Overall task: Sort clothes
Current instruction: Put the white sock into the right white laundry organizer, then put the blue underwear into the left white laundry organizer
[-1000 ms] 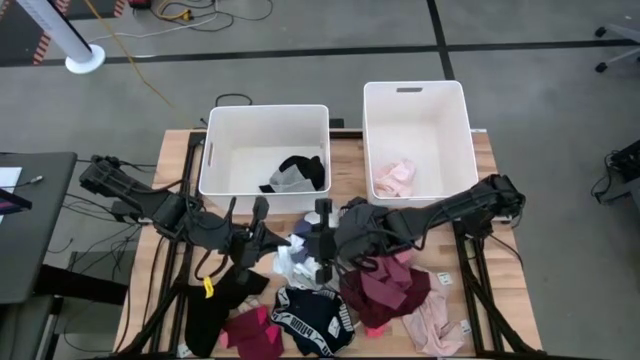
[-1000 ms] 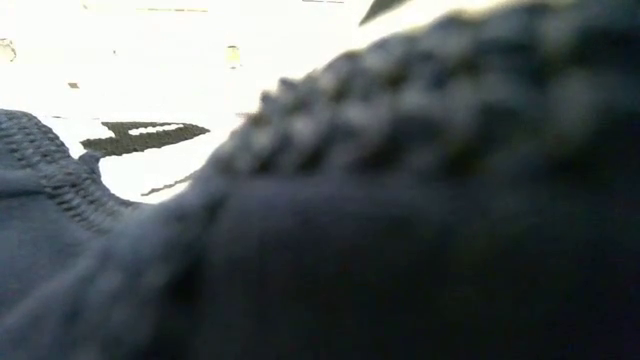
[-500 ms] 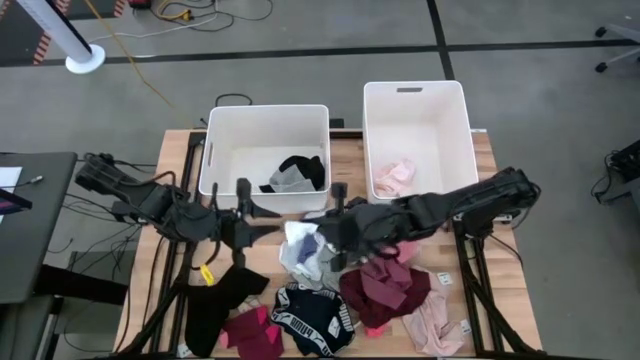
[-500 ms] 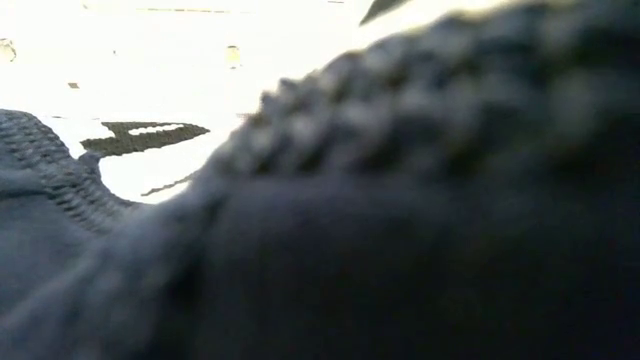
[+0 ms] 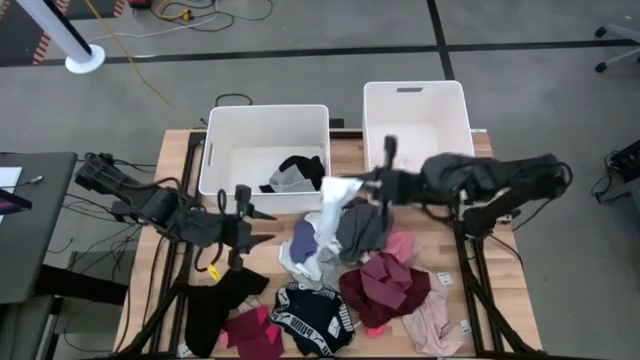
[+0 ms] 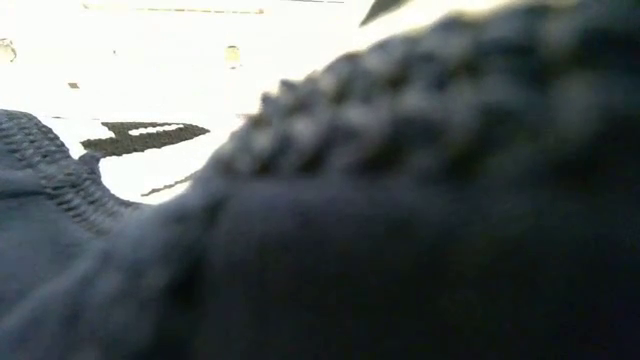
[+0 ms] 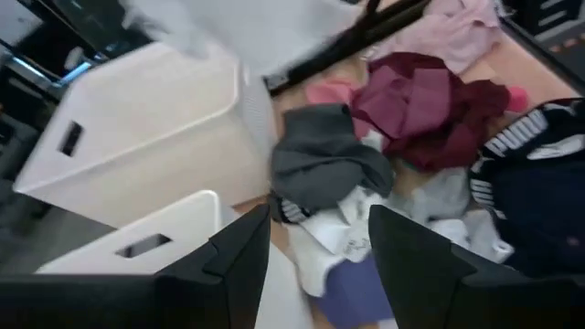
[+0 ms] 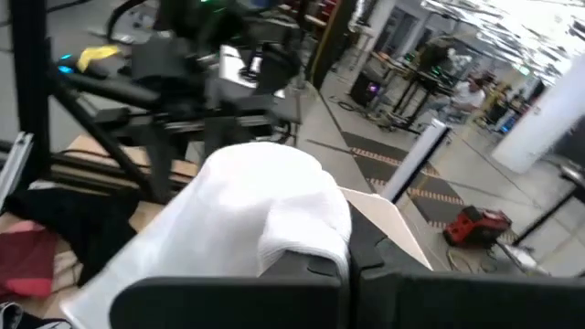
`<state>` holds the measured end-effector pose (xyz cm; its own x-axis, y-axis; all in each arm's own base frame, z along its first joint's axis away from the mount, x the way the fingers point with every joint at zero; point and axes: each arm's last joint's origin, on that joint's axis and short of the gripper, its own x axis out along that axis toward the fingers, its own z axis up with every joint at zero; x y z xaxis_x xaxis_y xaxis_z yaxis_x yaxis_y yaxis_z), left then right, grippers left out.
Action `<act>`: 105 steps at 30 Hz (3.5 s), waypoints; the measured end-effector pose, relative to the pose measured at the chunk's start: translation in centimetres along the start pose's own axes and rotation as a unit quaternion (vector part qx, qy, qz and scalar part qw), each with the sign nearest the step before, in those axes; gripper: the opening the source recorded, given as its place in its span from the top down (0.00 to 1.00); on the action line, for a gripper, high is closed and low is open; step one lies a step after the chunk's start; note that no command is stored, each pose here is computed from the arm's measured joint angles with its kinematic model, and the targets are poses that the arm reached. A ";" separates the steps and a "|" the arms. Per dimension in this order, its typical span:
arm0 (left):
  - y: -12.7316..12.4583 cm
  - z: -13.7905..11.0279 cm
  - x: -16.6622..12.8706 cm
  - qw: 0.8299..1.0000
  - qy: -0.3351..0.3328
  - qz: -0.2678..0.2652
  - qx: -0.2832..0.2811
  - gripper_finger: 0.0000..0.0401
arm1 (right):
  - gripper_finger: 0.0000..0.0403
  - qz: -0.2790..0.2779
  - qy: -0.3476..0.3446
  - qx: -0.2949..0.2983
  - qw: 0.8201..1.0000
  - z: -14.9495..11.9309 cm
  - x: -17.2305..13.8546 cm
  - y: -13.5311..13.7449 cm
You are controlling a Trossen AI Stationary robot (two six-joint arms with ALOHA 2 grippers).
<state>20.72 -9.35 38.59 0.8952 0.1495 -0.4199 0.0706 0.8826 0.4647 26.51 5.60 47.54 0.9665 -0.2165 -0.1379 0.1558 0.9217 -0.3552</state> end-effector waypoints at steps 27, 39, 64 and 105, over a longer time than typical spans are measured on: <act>-4.3 -1.9 1.0 0.996 -0.017 -0.073 -0.040 0.55 | 1.00 -0.131 0.114 0.066 0.983 -4.7 -11.6 -9.4; -4.7 -1.8 0.7 0.996 -0.023 -0.078 -0.038 0.55 | 1.00 -0.197 0.114 0.085 0.970 -10.4 -13.9 -9.2; -5.0 -1.8 0.5 0.993 -0.024 -0.100 -0.053 0.55 | 1.00 -0.252 0.180 0.210 0.927 -22.7 -6.8 -14.7; -9.8 -4.1 5.8 0.985 0.117 -0.123 0.016 0.55 | 0.48 -0.243 0.277 0.342 0.864 -31.5 0.2 -17.2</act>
<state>23.47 -15.31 28.40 0.7239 0.0342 -0.6890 0.2908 0.8905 0.3498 17.63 -20.48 24.49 0.5362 -0.5784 -0.6147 0.7839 0.6113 0.1086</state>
